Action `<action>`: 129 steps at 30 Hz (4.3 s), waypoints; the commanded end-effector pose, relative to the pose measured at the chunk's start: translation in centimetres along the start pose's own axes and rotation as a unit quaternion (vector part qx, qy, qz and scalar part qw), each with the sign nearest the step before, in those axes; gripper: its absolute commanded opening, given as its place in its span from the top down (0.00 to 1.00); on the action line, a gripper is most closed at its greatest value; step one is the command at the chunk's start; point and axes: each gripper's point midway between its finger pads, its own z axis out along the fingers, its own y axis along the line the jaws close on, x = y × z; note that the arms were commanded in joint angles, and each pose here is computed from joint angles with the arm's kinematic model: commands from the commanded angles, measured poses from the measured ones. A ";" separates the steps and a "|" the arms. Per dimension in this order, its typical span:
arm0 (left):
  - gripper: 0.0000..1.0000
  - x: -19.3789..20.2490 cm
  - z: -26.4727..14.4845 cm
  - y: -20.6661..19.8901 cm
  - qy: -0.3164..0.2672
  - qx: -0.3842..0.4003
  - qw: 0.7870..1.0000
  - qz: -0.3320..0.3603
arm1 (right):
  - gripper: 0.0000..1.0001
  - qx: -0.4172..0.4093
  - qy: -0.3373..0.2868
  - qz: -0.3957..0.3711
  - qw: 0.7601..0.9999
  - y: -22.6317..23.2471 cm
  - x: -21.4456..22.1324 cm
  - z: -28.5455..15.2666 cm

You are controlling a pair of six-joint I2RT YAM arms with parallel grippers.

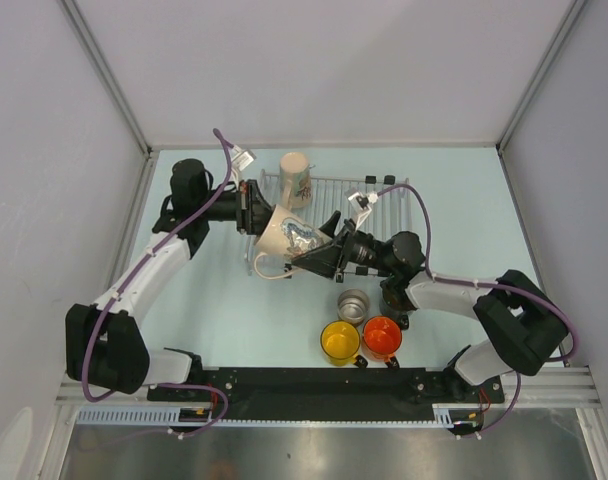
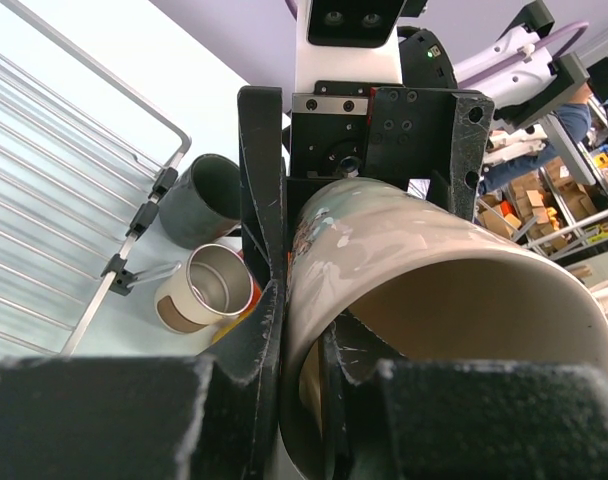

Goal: Load the cups into the dish rack

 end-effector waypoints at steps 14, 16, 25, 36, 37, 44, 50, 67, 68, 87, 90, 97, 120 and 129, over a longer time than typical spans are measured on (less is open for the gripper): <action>0.40 0.0 -0.4 3.6 0.006 -0.070 0.996 0.047 | 1.00 -0.070 -0.093 -0.071 0.991 4.1 -8.8 -2.9; 0.37 0.1 -0.6 3.8 0.009 -0.078 0.996 0.046 | 1.00 -0.050 -0.088 -0.074 0.992 3.4 -9.1 -3.1; 0.29 -2.4 -5.2 6.1 -0.047 -0.213 0.970 0.105 | 1.00 0.136 -0.034 -0.121 0.983 -2.4 -11.3 -3.2; 0.30 0.7 -8.7 8.5 -0.062 -0.277 0.953 0.105 | 1.00 0.450 0.055 -0.124 0.883 -11.7 -13.0 -6.5; 0.30 1.1 -8.7 8.8 -0.059 -0.276 0.954 0.105 | 1.00 0.463 0.050 -0.130 0.876 -11.8 -14.0 -6.3; 0.32 4.6 -9.6 11.3 -0.043 -0.286 0.953 0.085 | 1.00 0.606 0.105 -0.107 0.781 -16.5 -13.4 -9.8; 0.33 6.1 -10.1 11.8 -0.052 -0.269 0.959 0.076 | 1.00 0.665 0.122 -0.106 0.729 -17.8 -15.5 -10.8; 0.36 7.0 -10.9 12.8 -0.062 -0.249 0.965 0.057 | 1.00 0.759 0.178 -0.058 0.624 -22.7 -16.0 -16.6; 0.36 7.0 -10.8 12.7 -0.061 -0.248 0.965 0.056 | 1.00 0.761 0.178 -0.056 0.621 -22.8 -16.1 -17.0; 0.37 6.4 -11.6 13.1 -0.079 -0.261 0.960 0.066 | 1.00 0.775 0.213 -0.004 0.595 -26.2 -13.1 -21.6; 0.37 6.4 -11.6 13.1 -0.079 -0.259 0.960 0.067 | 1.00 0.772 0.213 0.001 0.599 -26.7 -12.8 -21.7; 0.37 6.5 -11.5 13.0 -0.079 -0.257 0.961 0.065 | 1.00 0.764 0.208 0.004 0.611 -27.8 -13.0 -21.5; 0.36 6.6 -11.4 12.6 -0.078 -0.245 0.964 0.061 | 0.00 0.767 0.208 -0.032 0.606 -27.7 -15.0 -21.1; 0.35 6.8 -11.4 12.5 -0.076 -0.244 0.965 0.059 | 0.00 0.764 0.172 -0.085 0.616 -22.8 -19.0 -18.6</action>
